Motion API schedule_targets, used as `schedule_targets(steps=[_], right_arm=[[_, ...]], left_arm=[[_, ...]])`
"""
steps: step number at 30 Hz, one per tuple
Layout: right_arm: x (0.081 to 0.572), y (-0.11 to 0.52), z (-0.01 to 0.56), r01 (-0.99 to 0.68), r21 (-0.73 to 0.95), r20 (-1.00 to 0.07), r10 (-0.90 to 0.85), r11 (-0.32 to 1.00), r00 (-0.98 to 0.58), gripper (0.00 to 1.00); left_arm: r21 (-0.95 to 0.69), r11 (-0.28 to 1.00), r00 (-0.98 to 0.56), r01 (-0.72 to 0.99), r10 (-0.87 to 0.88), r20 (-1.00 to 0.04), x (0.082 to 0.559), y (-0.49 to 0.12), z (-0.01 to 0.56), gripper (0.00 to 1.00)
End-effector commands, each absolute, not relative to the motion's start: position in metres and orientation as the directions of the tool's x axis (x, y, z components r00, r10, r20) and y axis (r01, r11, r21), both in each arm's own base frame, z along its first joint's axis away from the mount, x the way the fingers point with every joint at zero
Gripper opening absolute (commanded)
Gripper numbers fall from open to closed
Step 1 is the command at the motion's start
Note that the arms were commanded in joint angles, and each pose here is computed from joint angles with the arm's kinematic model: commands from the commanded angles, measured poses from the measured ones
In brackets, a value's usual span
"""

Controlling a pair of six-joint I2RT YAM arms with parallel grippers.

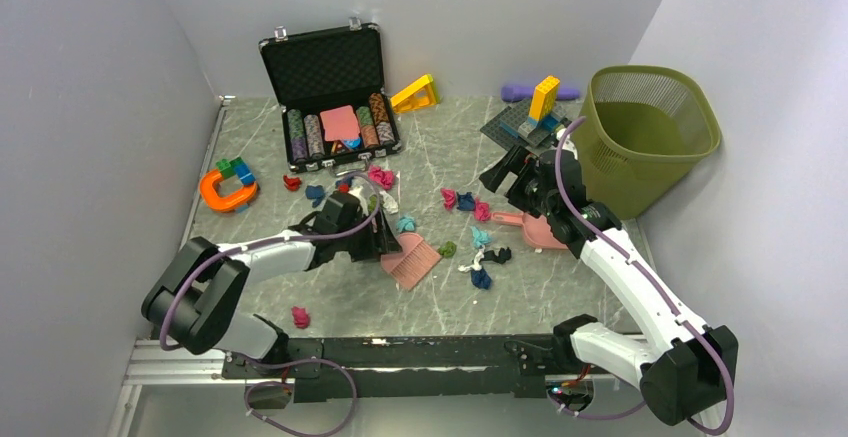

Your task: Sweep away the paper scraps from the table

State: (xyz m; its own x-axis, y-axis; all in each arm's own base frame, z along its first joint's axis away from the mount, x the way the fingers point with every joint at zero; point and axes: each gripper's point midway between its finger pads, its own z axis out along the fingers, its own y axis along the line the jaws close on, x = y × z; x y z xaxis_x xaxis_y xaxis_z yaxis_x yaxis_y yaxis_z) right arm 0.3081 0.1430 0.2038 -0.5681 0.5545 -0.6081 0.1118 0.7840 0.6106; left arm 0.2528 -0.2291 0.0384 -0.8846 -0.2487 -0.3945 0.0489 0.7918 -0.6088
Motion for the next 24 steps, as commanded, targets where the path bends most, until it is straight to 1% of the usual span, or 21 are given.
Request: schedule_targets(steps=[1, 9, 13, 19, 22, 23, 24], right_arm=[[0.309, 0.139, 0.213, 0.097, 0.613, -0.632, 0.56, 0.784, -0.537, 1.0], [0.306, 0.139, 0.214, 0.095, 0.623, -0.626, 0.567, 0.777, -0.535, 1.0], [0.304, 0.136, 0.218, 0.095, 0.616, -0.635, 0.564, 0.782, -0.528, 1.0], [0.301, 0.132, 0.22, 0.104, 0.609, -0.643, 0.566, 0.786, -0.516, 1.0], [0.3, 0.128, 0.221, 0.112, 0.604, -0.649, 0.568, 0.789, -0.506, 1.0], [0.3, 0.128, 0.221, 0.114, 0.602, -0.65, 0.568, 0.79, -0.504, 1.0], [0.3, 0.127, 0.221, 0.116, 0.599, -0.652, 0.567, 0.792, -0.502, 1.0]], left_arm=[[-0.637, 0.768, -0.899, 0.068, -0.229, -0.373, 0.237, -0.251, 0.051, 0.69], [-0.721, 0.662, -0.924, 0.206, -0.111, -0.366, 0.221, -0.309, 0.056, 0.68], [-0.709, 0.654, -0.923, 0.262, -0.045, -0.382, 0.217, -0.337, 0.06, 0.68], [-0.715, 0.614, -0.923, 0.332, 0.056, -0.381, 0.194, -0.367, 0.068, 0.69], [-0.691, 0.589, -0.896, 0.419, 0.147, -0.419, 0.18, -0.361, 0.081, 0.72], [-0.672, 0.591, -0.886, 0.445, 0.184, -0.425, 0.176, -0.357, 0.083, 0.74], [-0.649, 0.604, -0.88, 0.462, 0.222, -0.42, 0.17, -0.349, 0.085, 0.79]])
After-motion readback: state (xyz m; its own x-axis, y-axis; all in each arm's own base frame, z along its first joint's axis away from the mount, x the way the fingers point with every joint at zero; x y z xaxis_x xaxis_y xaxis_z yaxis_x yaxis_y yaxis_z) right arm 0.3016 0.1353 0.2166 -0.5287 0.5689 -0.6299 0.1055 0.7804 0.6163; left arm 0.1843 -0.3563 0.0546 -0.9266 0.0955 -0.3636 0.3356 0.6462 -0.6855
